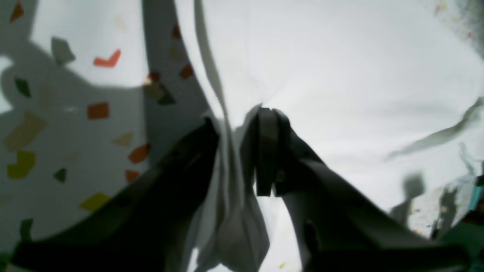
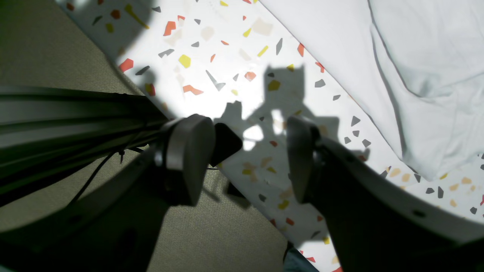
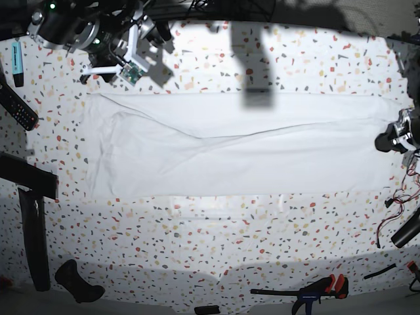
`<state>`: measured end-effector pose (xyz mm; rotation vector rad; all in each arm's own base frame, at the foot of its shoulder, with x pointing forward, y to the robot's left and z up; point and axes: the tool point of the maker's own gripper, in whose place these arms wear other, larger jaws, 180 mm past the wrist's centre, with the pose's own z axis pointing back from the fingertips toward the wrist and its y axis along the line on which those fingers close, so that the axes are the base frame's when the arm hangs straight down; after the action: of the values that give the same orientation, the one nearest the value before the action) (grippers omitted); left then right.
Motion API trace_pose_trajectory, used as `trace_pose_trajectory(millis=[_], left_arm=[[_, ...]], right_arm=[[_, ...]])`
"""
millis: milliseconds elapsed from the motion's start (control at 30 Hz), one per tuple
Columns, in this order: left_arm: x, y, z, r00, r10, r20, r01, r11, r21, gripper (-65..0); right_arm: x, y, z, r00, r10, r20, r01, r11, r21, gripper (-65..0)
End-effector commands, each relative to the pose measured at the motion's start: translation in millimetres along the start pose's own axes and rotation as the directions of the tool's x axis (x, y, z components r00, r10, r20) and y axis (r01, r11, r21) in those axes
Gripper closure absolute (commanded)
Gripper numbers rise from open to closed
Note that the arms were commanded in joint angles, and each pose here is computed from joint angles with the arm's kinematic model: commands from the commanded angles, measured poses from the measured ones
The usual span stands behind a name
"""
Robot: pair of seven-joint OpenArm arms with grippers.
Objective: Fold the T-shirt properly
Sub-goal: 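Raise the right gripper away and hold the left gripper at the strip end, then grasp the strip end with the left gripper and fold it toward the middle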
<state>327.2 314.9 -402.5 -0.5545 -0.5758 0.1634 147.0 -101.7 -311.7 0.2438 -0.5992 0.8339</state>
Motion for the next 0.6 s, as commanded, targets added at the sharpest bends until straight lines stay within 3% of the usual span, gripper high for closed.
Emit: trace_pose_trajectory(millis=[0, 33, 267, 400, 567], left_arm=[[21.5, -1.3, 12.5, 0.999, -0.018, 0.048, 0.018, 1.0, -0.006, -4.5], [19.4, -1.8, 12.3, 0.999, -0.019, 0.034, 0.02, 1.0, -0.007, 0.0], [15.4, -29.0, 8.0, 1.0, 0.015, 0.008, -0.014, 0.992, -0.127, 0.0], [14.6, -61.1, -5.0, 0.999, -0.054, -0.008, 0.051, 0.98, -0.191, 0.0], [12.9, -123.0, -25.4, 0.987, -0.159, 0.027, 0.159, 0.939, -0.306, 0.0]], right_arm=[[7.0, 0.8, 4.1, 0.999, 0.017, 0.028, -0.017, 1.0, -0.001, -34.1], [6.9, 0.8, 4.2, 0.999, 0.018, 0.028, -0.018, 1.0, -0.001, -34.1], [15.2, 11.6, 4.9, 0.997, -0.009, 0.074, 0.004, 0.998, 0.059, -34.0], [24.5, 22.1, 6.8, 0.992, -0.038, 0.121, 0.023, 0.992, 0.121, -34.0], [25.9, 22.8, 7.1, 0.991, -0.041, 0.129, 0.025, 0.992, 0.125, -34.0]])
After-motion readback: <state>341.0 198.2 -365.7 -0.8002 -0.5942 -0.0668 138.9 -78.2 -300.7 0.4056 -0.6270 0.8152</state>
